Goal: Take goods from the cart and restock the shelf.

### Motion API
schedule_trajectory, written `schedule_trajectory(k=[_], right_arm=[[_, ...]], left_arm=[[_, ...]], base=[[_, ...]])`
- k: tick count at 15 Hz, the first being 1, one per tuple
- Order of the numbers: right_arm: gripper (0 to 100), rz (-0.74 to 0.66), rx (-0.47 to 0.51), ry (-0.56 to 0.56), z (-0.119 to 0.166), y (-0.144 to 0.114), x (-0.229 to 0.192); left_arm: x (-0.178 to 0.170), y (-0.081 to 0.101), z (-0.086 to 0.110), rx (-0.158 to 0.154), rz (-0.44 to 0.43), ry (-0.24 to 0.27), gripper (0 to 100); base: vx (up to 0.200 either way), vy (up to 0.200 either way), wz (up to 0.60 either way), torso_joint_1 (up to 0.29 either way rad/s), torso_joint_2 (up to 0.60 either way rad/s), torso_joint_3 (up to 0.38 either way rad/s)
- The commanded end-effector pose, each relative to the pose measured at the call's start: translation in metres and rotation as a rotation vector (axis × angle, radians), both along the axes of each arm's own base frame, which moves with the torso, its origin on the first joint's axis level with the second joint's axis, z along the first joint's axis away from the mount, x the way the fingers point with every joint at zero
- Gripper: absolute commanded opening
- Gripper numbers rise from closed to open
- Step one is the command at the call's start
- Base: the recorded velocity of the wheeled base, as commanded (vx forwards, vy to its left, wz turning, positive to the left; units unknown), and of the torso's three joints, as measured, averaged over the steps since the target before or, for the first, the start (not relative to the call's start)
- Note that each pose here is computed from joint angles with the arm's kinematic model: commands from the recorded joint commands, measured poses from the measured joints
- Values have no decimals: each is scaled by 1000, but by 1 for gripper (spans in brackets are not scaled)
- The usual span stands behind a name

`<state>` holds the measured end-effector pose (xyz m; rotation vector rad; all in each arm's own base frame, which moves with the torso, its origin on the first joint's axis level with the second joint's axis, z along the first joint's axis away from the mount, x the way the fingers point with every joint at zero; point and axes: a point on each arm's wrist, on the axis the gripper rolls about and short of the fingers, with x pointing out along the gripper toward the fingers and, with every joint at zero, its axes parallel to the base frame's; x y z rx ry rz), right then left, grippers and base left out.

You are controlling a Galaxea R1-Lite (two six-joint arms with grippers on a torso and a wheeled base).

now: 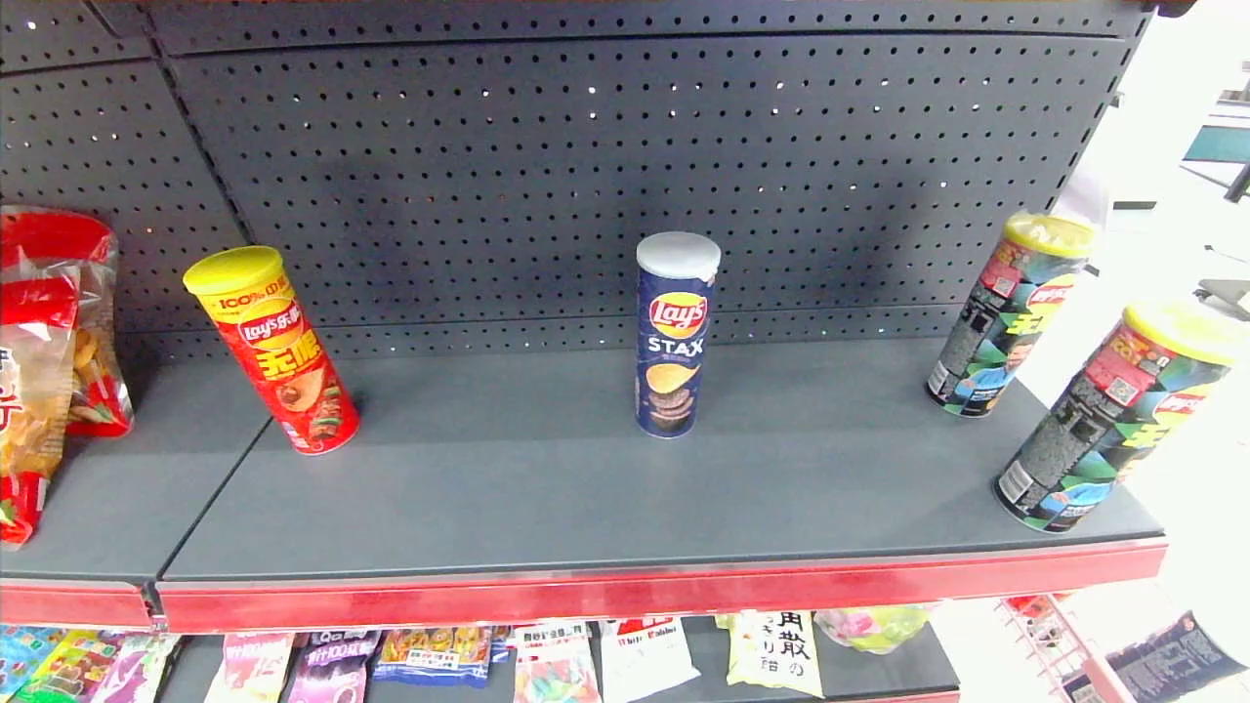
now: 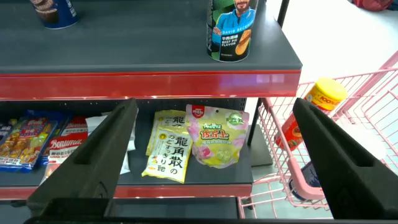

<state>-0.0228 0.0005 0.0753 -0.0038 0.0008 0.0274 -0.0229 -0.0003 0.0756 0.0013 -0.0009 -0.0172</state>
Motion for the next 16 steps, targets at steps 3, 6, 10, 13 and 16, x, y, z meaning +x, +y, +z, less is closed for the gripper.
schedule_trajectory(k=[3,6,10,13,16], right_arm=[[100,0,-1,1,0,0,0],[100,0,-1,1,0,0,0],[100,0,-1,1,0,0,0],[100,0,-1,1,0,0,0],[100,0,-1,1,0,0,0]], left_arm=[[0,0,0,0,0,1,100],[0,0,0,-1,0,1,100],[0,0,0,-1,0,1,100],[0,0,0,-1,0,1,100],[0,0,0,0,0,1,100]], base=[[-200,0,0,6,4,-4],[-200,0,0,-6,2,4],[-150,0,0,4,2,3],[0,0,0,0,0,0],[0,0,0,0,0,0]])
